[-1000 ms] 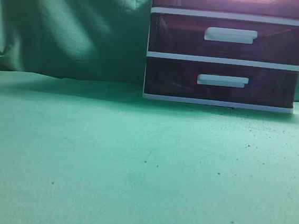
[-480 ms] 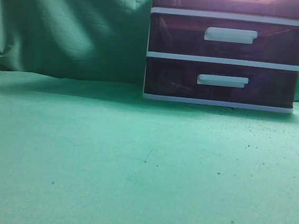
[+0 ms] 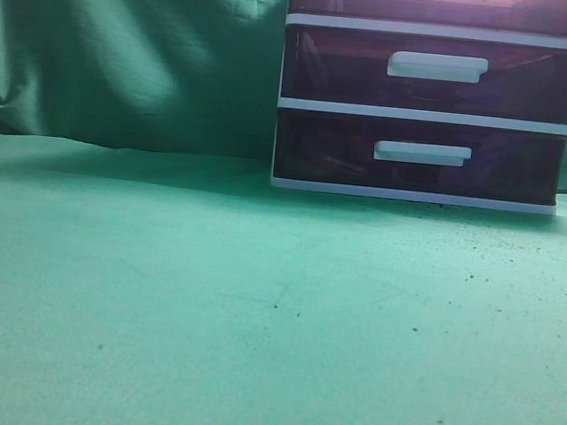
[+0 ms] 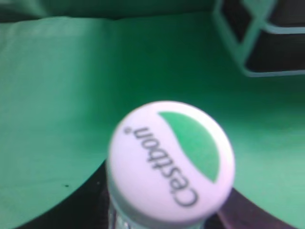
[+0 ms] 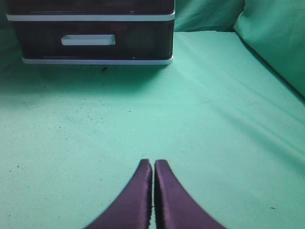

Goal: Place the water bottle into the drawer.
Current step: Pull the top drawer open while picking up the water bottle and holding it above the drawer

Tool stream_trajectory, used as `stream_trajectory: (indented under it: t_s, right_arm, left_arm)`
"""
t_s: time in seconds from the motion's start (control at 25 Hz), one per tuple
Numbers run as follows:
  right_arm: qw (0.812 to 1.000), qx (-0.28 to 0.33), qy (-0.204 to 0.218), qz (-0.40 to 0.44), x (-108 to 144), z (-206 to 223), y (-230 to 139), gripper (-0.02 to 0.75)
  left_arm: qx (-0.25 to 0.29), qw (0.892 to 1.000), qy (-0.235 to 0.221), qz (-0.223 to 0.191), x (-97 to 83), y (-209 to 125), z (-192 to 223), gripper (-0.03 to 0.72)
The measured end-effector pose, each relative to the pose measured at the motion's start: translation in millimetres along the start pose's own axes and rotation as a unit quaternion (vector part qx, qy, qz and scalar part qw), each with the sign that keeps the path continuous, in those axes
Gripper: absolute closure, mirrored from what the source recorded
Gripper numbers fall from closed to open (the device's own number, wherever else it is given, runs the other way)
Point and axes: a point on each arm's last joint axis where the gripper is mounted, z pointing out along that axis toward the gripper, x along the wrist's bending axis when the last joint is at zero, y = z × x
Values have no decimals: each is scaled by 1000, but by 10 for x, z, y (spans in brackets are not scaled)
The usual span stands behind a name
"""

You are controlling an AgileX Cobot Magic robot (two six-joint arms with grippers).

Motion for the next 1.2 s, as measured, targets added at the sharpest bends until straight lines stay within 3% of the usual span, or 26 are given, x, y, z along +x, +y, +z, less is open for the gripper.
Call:
stream_trajectory:
  t_s: [0.24,0.44,0.56,0.72,0.84,0.96,1.08,1.2]
  right_arm:
    - [1000,0,0,0,0,0,0,738]
    - [1000,-15,-1,-6,-2,0,27,738]
    - [995,-100,9,12,13,-16,177,738]
    - [961,-272,22,36,20,-136,479,738]
    - [951,-306,23,37,21,-252,713,738]
    - [959,-283,19,22,25,-325,1051,738]
    - [978,-207,0,-38,24,-270,1320,738]
    - [983,-143,-14,-118,21,-83,1507,738]
  left_arm:
    - [23,998,-45,41,-367,256,-449,442]
    - [37,994,-91,40,-589,450,-737,442]
    - [60,991,-109,50,-680,462,-836,442]
    - [81,986,-128,64,-764,411,-891,442]
    - [82,985,-136,68,-793,404,-903,442]
    - [83,985,-136,69,-793,401,-904,442]
    - [84,985,-135,69,-792,399,-904,442]
    - [84,985,-135,70,-792,399,-904,442]
